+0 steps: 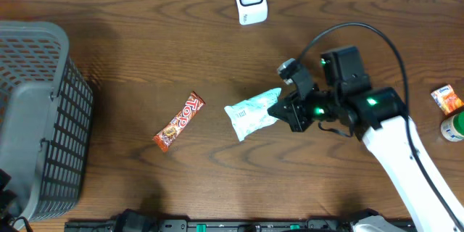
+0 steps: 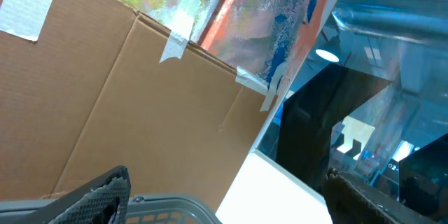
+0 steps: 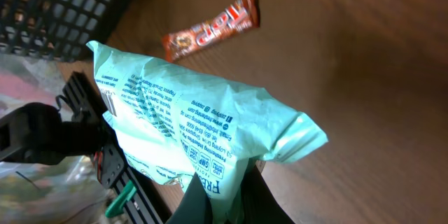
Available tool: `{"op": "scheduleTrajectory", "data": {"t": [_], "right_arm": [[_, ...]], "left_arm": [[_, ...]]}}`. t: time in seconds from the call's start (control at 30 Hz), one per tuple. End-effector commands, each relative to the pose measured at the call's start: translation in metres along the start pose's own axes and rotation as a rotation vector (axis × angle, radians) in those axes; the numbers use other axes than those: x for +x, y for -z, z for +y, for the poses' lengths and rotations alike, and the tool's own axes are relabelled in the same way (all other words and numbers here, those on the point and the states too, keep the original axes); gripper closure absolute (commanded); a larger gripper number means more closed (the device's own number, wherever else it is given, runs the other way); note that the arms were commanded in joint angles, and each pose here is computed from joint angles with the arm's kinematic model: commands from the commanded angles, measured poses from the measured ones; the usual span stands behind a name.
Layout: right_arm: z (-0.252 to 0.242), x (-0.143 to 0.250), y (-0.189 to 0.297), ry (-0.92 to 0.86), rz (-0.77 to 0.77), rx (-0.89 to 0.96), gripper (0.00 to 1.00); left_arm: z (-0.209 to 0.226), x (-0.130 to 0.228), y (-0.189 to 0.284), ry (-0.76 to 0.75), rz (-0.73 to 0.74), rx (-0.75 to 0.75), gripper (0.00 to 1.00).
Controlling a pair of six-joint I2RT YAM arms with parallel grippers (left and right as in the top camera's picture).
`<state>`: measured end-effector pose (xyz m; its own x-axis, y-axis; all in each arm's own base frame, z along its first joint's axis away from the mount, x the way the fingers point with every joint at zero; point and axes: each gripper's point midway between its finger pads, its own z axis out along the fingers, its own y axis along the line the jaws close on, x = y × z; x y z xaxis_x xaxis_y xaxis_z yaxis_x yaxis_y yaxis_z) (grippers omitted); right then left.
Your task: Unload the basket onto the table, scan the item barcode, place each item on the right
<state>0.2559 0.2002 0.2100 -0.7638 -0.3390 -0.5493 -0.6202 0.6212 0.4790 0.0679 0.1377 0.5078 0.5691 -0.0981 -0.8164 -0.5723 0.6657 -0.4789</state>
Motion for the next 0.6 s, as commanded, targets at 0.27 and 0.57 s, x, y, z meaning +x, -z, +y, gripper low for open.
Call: {"op": "scheduleTrajectory", "data": {"t": [0.27, 0.57], "right_arm": [[-0.062, -0.04, 0.044, -0.002, -0.201, 0.473, 0.99], [-0.14, -0.125, 0.084, 0.119, -0.477, 0.966, 0.99]], "left_arm": [[-0.001, 0.005, -0.001, -0.003, 0.009, -0.012, 0.12], [-0.001, 0.005, -0.001, -0.003, 0.009, -0.012, 0.12]]}}
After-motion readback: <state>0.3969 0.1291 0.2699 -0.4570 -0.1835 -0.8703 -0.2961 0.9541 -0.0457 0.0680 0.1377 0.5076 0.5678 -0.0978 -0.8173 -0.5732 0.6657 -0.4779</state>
